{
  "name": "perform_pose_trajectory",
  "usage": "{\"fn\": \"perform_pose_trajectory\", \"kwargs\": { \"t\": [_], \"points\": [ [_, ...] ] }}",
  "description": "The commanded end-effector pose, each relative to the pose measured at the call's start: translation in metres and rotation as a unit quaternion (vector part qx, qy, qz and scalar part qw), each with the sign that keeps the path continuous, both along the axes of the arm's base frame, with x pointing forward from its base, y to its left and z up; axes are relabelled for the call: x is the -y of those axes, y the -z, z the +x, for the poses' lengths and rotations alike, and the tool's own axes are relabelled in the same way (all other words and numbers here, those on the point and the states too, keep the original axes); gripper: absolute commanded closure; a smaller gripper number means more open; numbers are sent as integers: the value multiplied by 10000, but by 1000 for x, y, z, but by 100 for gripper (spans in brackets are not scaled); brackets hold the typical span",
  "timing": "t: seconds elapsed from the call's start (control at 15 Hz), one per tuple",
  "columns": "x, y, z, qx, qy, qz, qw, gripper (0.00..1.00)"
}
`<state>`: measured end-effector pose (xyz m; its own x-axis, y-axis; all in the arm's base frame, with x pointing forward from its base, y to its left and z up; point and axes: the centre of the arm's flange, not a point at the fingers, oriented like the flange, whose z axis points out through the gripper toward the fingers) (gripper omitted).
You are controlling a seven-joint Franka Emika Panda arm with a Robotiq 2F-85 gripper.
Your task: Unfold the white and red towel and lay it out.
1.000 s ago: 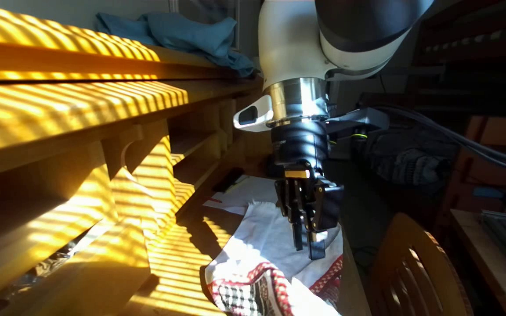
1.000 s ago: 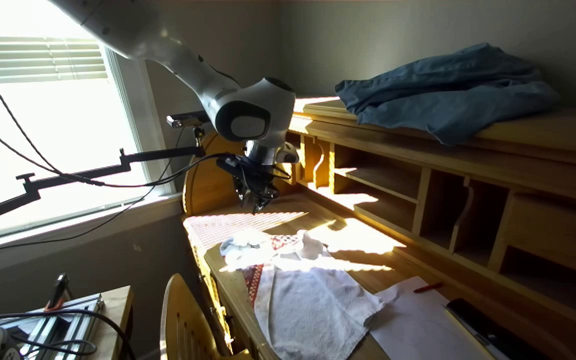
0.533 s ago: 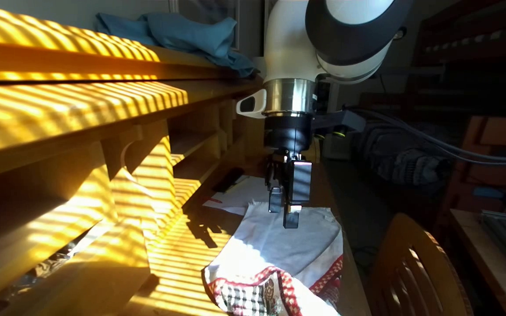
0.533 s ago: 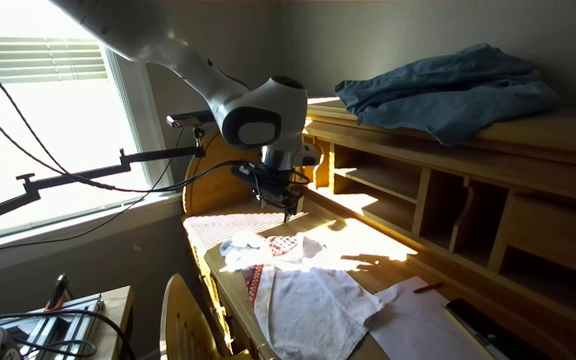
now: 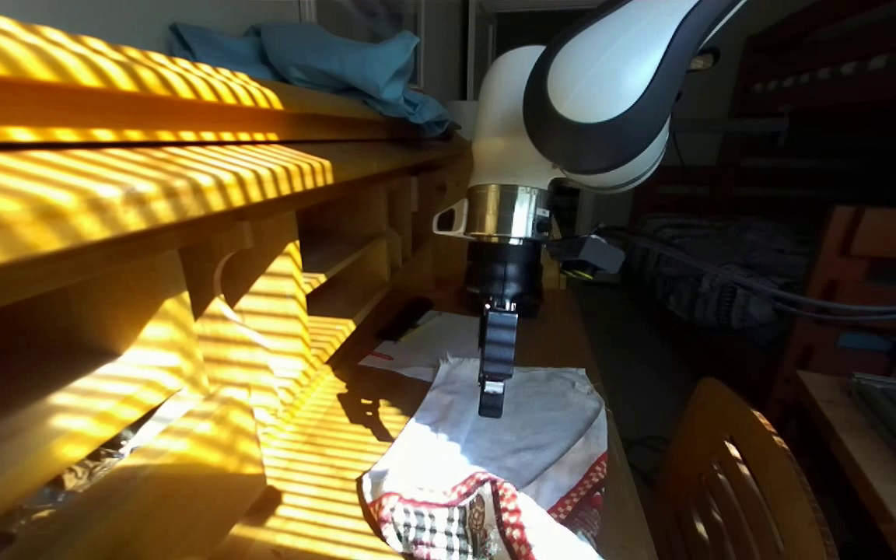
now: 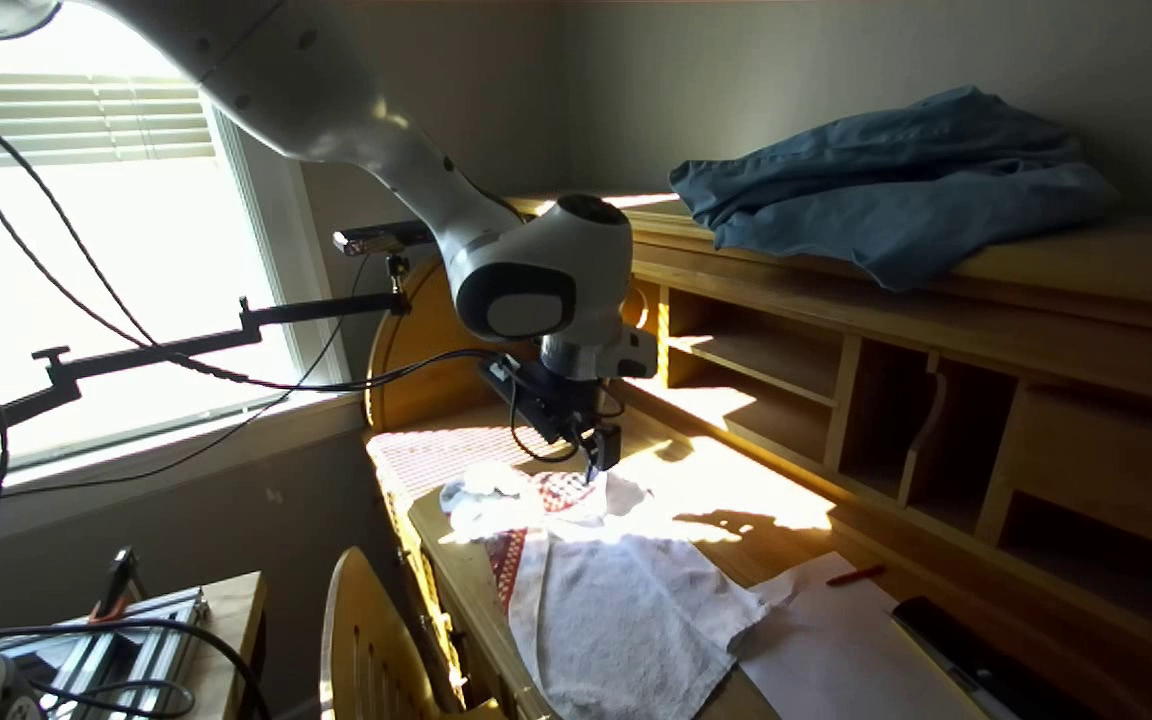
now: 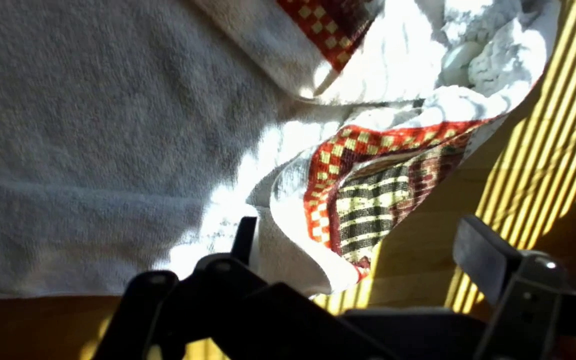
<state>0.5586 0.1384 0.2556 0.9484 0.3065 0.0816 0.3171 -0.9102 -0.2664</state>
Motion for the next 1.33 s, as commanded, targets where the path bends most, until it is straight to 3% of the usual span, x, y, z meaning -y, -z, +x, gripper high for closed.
{"fn": "perform_pose_trajectory", "kwargs": {
  "t": [0.0, 0.6, 1.0, 1.27],
  "points": [
    [-3, 27, 13, -305, 680, 362, 9966, 0],
    [0, 70, 25, -328, 1505, 619, 9861, 0],
    [-8, 84, 28, -662, 1631, 1052, 9788, 0],
    [-13, 93, 28, -770, 1614, 978, 9790, 0]
  ]
}}
